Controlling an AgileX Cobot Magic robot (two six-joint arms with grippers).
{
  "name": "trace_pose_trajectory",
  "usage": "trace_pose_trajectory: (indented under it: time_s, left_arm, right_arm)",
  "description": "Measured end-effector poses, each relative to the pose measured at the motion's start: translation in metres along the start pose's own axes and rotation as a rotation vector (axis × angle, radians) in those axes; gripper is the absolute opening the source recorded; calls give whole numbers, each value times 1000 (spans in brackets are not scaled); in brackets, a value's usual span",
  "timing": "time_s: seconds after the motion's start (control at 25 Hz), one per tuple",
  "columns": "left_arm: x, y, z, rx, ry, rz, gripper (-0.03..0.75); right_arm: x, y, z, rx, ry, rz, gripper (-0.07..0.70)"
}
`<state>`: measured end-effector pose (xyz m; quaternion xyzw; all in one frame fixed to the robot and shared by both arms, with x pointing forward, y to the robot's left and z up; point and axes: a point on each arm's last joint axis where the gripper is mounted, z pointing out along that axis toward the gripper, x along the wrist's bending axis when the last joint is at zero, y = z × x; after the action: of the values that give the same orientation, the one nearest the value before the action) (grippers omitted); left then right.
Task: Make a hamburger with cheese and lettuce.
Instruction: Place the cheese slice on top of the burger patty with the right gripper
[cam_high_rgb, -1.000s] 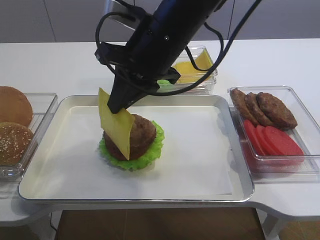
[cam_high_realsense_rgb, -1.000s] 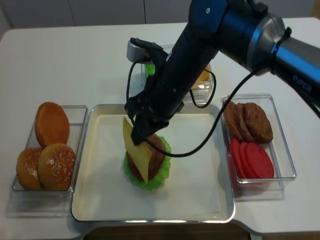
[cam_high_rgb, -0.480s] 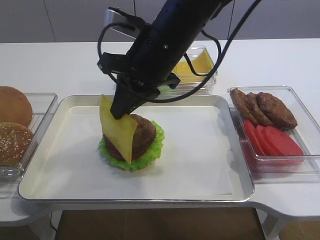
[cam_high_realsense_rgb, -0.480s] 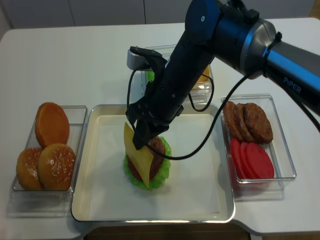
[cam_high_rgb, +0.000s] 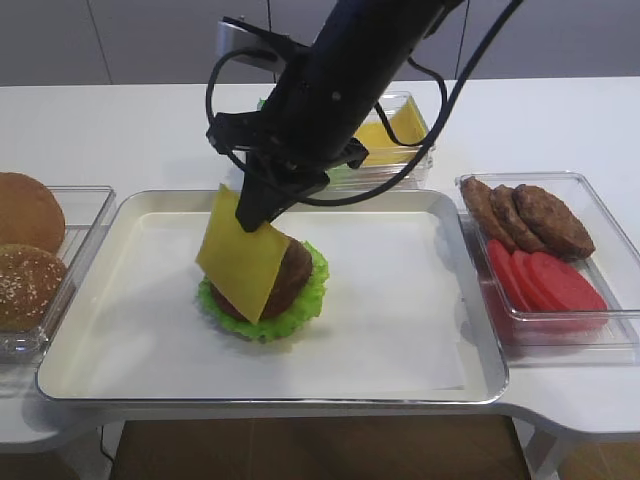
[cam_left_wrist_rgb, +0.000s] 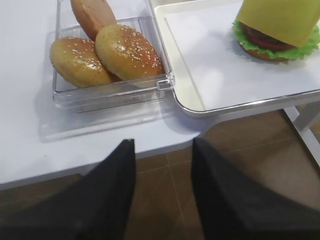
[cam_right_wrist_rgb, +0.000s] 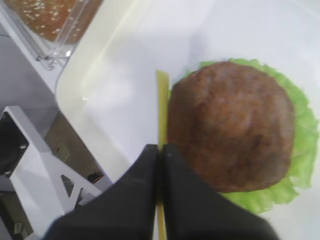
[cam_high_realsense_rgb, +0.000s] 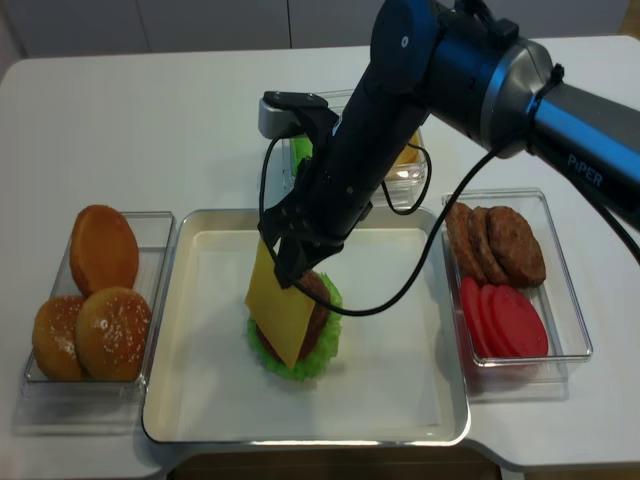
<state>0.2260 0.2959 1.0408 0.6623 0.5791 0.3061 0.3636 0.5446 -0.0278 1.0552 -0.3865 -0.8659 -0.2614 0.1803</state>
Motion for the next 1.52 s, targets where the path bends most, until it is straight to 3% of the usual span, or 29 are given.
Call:
trace_pose_trajectory:
  time_s: [0.56, 1.08, 1.52]
  left_arm:
    - [0, 0, 0, 0, 0, 0, 283]
    - [0, 0, 0, 0, 0, 0, 283]
    - [0, 0, 0, 0, 0, 0, 283]
  right_arm:
    - [-10, 0, 0, 3, -108, 10, 26]
    - [-12, 0, 2, 0, -116, 22, 32]
    - [-16, 1, 5, -1, -134, 23, 220]
